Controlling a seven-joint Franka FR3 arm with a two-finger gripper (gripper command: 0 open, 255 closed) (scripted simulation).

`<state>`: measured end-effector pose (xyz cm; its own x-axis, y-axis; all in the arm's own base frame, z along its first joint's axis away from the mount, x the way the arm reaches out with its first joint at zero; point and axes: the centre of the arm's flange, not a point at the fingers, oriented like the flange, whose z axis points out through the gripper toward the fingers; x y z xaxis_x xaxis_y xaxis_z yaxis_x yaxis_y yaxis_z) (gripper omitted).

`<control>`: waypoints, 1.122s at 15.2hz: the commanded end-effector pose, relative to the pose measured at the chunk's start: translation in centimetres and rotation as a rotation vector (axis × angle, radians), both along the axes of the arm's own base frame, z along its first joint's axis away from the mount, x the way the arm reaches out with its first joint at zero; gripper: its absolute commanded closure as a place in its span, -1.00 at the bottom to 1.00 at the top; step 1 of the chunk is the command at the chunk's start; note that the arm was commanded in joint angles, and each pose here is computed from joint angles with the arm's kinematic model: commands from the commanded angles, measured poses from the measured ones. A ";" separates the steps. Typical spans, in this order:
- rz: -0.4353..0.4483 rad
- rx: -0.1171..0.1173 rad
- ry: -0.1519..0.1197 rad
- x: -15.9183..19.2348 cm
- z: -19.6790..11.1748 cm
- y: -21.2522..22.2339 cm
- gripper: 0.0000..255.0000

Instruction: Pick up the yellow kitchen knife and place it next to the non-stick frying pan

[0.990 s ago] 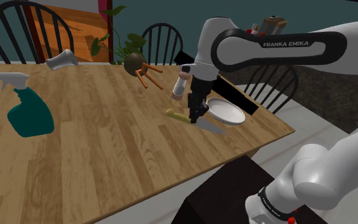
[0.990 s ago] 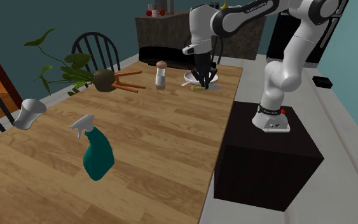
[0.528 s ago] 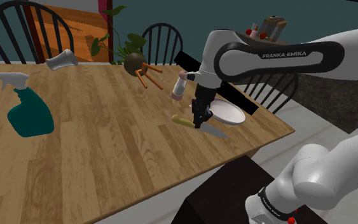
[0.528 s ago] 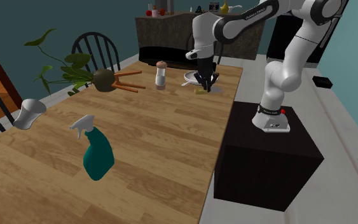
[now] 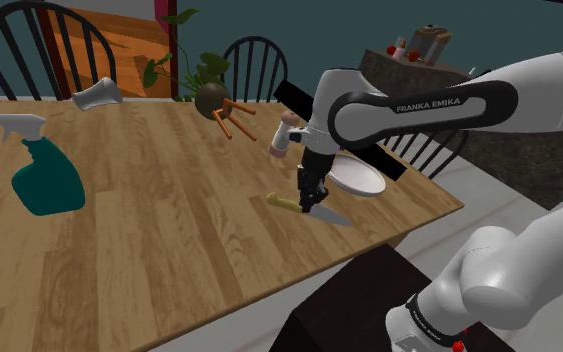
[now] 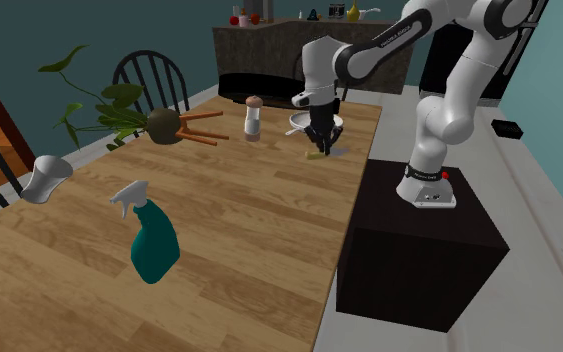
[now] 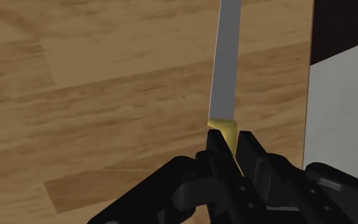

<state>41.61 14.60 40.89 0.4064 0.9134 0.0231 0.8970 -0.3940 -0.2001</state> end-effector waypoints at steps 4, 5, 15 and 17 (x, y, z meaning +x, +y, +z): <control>0.000 0.000 0.000 -0.2 -2.8 -0.1 1.00; 0.000 0.000 0.000 -0.2 -3.4 -0.1 1.00; 0.000 0.000 0.000 -0.2 -6.3 -0.1 1.00; 0.000 0.000 0.000 -0.2 -6.3 -0.1 1.00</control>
